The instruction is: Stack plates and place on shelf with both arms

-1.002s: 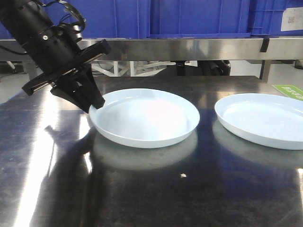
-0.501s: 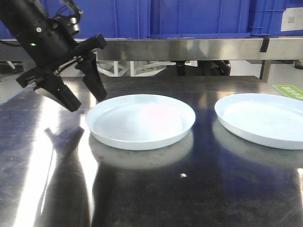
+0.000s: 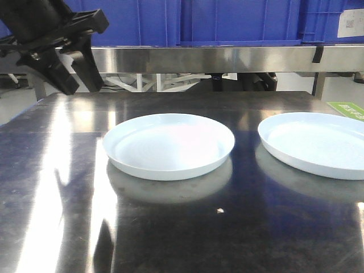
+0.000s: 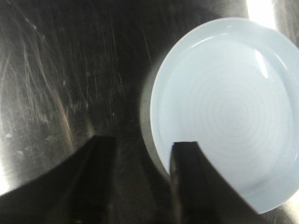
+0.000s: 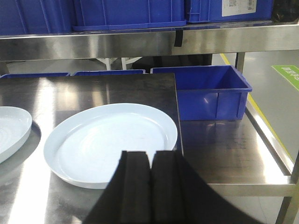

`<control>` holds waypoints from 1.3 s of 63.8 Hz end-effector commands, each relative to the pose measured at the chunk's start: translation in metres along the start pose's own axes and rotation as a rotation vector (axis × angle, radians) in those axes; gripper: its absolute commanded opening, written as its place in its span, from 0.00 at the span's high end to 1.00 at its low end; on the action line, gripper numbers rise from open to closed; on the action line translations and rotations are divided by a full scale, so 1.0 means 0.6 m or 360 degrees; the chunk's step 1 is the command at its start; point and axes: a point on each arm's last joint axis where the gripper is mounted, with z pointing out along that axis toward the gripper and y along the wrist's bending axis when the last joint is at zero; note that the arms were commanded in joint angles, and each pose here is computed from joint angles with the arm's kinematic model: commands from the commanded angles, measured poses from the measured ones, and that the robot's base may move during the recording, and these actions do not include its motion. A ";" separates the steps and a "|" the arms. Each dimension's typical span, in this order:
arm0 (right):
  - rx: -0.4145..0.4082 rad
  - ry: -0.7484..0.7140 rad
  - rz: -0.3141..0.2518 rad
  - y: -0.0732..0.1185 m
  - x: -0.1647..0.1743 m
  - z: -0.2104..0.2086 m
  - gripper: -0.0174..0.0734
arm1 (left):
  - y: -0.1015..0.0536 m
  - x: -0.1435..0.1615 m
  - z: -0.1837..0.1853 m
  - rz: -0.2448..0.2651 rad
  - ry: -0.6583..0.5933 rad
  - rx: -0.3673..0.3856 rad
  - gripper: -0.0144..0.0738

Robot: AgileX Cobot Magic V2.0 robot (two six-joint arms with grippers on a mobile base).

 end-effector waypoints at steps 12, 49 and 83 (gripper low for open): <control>0.0001 -0.0160 -0.0034 0.000 -0.014 -0.003 0.75 | -0.028 0.024 -0.051 0.0173 -0.0421 -0.0097 0.74; 0.0001 -0.0160 -0.0034 0.000 -0.014 -0.003 0.75 | 0.031 0.187 -0.175 0.0153 -0.1100 -0.0419 0.75; 0.0001 -0.0160 -0.0034 0.000 -0.014 -0.003 0.75 | 0.039 0.360 -0.225 0.0059 -0.1427 -0.0623 0.75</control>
